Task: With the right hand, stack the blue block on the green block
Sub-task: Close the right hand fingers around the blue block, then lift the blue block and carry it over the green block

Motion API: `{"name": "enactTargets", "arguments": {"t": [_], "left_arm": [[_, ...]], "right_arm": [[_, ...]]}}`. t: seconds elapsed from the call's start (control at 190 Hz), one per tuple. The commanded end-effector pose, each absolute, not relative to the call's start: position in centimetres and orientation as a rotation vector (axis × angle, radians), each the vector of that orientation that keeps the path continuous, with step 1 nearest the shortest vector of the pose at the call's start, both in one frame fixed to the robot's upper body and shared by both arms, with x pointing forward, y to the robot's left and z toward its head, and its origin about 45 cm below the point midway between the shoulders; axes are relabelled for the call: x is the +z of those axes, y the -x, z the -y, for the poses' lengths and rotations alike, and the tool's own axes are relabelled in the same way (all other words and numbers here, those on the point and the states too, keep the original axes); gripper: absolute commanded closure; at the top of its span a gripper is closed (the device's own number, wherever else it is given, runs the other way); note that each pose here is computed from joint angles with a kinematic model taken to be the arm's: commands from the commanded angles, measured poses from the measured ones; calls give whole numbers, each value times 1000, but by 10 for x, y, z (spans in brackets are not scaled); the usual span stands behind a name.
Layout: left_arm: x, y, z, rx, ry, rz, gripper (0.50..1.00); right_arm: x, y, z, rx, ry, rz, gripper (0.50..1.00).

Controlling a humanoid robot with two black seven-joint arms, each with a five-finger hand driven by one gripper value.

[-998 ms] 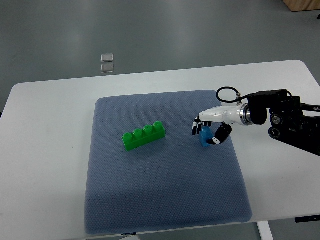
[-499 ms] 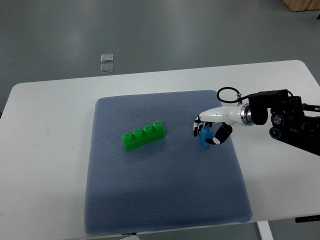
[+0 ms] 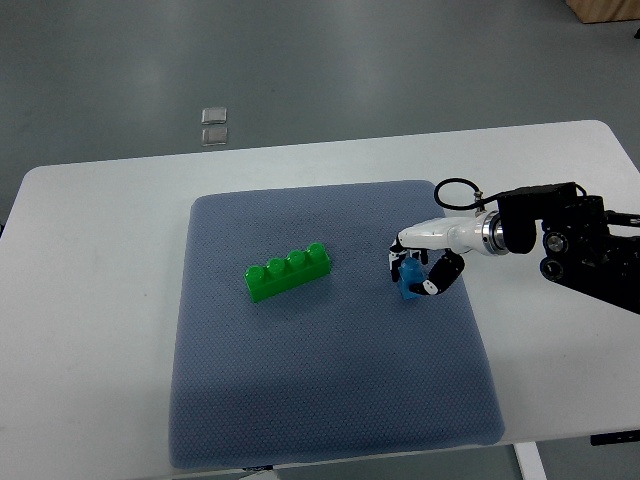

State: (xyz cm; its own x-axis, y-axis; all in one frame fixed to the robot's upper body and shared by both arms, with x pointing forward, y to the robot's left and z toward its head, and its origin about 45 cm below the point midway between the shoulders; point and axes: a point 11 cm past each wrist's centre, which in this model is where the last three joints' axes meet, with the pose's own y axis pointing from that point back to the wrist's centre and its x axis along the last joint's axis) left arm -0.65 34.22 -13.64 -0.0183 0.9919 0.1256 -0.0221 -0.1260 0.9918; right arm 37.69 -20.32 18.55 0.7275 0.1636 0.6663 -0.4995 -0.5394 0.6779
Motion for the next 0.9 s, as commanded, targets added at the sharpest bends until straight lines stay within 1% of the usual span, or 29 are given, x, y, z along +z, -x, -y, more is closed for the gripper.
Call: {"name": "enactTargets", "arguments": {"t": [0.0,0.462,0.63,0.782,0.893], "left_arm": [[-136,6,-342,1325,-1276,-1142,500],[-136,6,-342,1325,-1276,-1142,500],[-136,6,-342,1325,-1276,-1142,500],[-136,6,-342,1325,-1276,-1142,500],[-136,6,-342,1325,-1276,-1142,500]], "right_arm": [[186,-376,202,871,-1977,252,957],[193,-382,206,890,-1969,281,959],[212,-393,201,936,-1978,336,959],[236,-403,185,1027,-2004,351,959],[260,-407,166,1133,-2055,342,959]]}}
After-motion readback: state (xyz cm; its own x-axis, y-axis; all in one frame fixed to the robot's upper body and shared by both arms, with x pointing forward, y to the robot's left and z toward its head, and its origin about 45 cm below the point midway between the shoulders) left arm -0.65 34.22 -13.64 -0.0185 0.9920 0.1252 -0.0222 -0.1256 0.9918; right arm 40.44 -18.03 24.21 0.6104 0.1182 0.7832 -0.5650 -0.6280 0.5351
